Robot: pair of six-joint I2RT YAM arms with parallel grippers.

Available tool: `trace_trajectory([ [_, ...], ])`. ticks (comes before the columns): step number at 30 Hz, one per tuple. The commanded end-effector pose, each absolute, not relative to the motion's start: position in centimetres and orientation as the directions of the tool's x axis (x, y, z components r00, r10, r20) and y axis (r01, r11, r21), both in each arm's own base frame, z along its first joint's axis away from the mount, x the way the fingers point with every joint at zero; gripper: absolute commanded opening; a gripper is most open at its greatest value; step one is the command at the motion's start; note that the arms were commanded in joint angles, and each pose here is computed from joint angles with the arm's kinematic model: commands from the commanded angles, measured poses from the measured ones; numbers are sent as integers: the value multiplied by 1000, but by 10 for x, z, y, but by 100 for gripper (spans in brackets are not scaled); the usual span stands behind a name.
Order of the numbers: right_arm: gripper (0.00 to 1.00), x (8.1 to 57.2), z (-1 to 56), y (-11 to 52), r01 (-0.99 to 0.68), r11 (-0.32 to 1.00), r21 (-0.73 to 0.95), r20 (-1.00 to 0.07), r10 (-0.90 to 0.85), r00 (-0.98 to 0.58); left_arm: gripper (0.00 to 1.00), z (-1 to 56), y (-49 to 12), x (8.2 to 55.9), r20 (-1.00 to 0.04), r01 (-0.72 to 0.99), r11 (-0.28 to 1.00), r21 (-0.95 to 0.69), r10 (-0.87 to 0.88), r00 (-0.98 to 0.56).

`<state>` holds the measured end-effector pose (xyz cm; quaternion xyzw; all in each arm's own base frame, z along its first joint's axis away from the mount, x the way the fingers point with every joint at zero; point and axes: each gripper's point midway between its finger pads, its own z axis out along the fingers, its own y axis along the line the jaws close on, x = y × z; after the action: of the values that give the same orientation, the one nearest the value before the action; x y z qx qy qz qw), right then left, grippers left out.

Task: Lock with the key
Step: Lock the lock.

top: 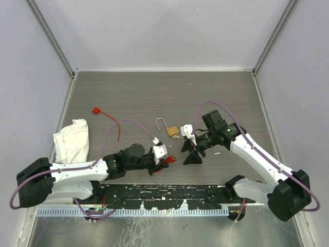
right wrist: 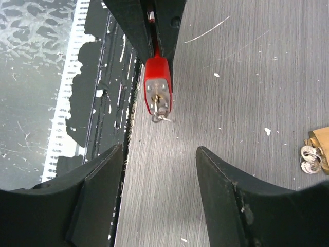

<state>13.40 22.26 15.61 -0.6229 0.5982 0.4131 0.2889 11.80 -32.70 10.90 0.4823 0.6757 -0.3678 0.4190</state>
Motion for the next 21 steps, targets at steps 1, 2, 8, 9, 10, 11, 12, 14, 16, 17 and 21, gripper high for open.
trace_trajectory([
  [1, 65, 138, 185, 224, -989, -123, 88, -897, -442, -25, 0, 144, -329, 125, -952, 950, 303, -79, 261, -162],
  [2, 65, 139, 186, 223, -989, -119, 89, -898, -439, -28, 0, 146, -328, 126, -953, 948, 309, -78, 257, -162],
  [8, 68, 141, 188, 220, -991, -100, 93, -904, -425, -42, 0, 153, -317, 128, -959, 930, 355, -90, 222, -178],
  [9, 69, 142, 188, 219, -991, -94, 95, -904, -425, -47, 0, 155, -316, 129, -960, 926, 366, -97, 209, -184],
  [10, 69, 143, 188, 219, -992, -87, 96, -903, -426, -50, 0, 157, -314, 129, -963, 922, 372, -102, 194, -185],
  [11, 70, 144, 189, 219, -992, -82, 95, -903, -426, -51, 0, 159, -313, 129, -966, 921, 375, -106, 181, -185],
  [12, 71, 144, 189, 219, -992, -80, 95, -902, -428, -52, 0, 160, -312, 129, -968, 919, 380, -110, 170, -186],
  [14, 71, 146, 188, 218, -993, -72, 94, -901, -431, -54, 0, 162, -310, 129, -970, 915, 386, -120, 150, -191],
  [16, 72, 148, 189, 218, -994, -67, 90, -900, -433, -52, 0, 165, -309, 128, -970, 913, 387, -130, 141, -198],
  [17, 72, 148, 190, 218, -994, -68, 87, -900, -432, -50, 0, 166, -308, 127, -969, 913, 386, -134, 142, -202],
  [21, 72, 150, 193, 219, -994, -66, 83, -902, -430, -47, 0, 172, -306, 125, -968, 913, 382, -143, 140, -210],
])
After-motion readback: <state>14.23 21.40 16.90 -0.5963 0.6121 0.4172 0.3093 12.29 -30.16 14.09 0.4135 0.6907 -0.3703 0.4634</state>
